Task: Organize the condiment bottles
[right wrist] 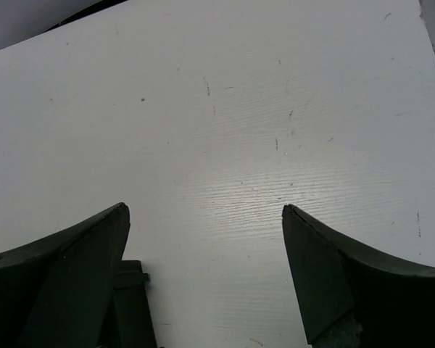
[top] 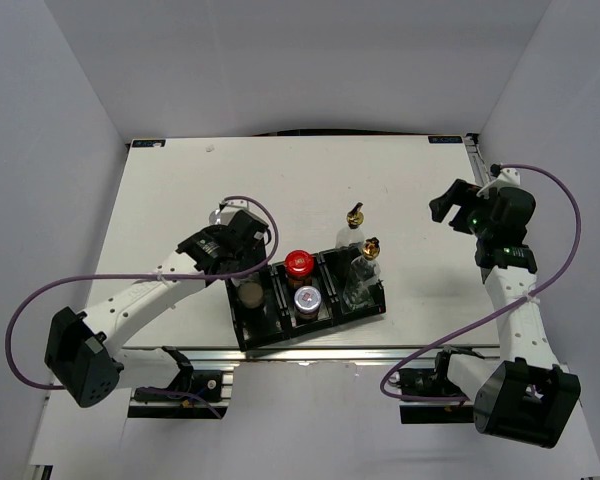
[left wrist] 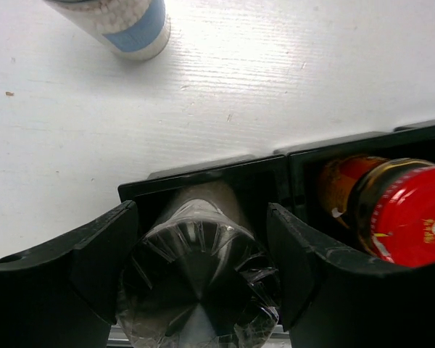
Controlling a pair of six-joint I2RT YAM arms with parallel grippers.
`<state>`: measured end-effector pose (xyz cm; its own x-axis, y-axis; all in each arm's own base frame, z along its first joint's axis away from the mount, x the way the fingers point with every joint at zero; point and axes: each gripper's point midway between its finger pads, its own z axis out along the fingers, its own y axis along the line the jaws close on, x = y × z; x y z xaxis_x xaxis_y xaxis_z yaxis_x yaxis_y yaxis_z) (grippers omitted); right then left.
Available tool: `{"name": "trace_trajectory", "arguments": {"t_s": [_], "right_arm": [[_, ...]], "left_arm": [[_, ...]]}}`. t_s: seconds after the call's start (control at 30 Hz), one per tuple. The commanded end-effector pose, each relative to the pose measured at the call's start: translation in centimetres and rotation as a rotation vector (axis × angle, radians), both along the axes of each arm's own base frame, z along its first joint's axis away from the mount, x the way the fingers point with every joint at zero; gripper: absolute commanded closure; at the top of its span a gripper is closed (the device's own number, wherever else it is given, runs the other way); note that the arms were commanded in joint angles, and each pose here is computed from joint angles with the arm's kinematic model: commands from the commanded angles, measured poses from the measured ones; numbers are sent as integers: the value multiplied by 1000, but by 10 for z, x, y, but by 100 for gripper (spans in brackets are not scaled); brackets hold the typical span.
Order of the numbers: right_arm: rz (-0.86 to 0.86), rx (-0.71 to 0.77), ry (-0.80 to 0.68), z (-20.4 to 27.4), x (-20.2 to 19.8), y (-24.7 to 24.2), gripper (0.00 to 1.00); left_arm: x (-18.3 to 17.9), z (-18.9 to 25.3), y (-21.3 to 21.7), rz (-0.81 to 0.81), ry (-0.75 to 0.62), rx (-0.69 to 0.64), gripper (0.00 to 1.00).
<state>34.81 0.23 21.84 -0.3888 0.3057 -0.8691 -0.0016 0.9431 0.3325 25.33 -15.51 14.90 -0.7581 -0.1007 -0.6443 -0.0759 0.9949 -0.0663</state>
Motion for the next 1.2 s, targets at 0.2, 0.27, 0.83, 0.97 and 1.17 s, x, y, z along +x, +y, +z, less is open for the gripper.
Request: {"name": "trace_trajectory", "arguments": {"t_s": [0.2, 0.27, 0.83, 0.97, 1.17], "right_arm": [[93, -18, -126, 30, 0, 13, 11], [93, -18, -127, 30, 0, 13, 11], [124, -19, -128, 31, -2, 17, 11], [152, -17, -130, 31, -3, 22, 11], [137, -24, -128, 29, -2, 19, 11]], "left_arm": [[1, 5, 3, 4, -52, 13, 13], [-1, 12, 0, -4, -65, -23, 4], [45, 60, 23, 208, -196, 96, 2], [70, 53, 30, 246, -216, 74, 2], [86, 37, 52, 323, -189, 60, 2]]}}
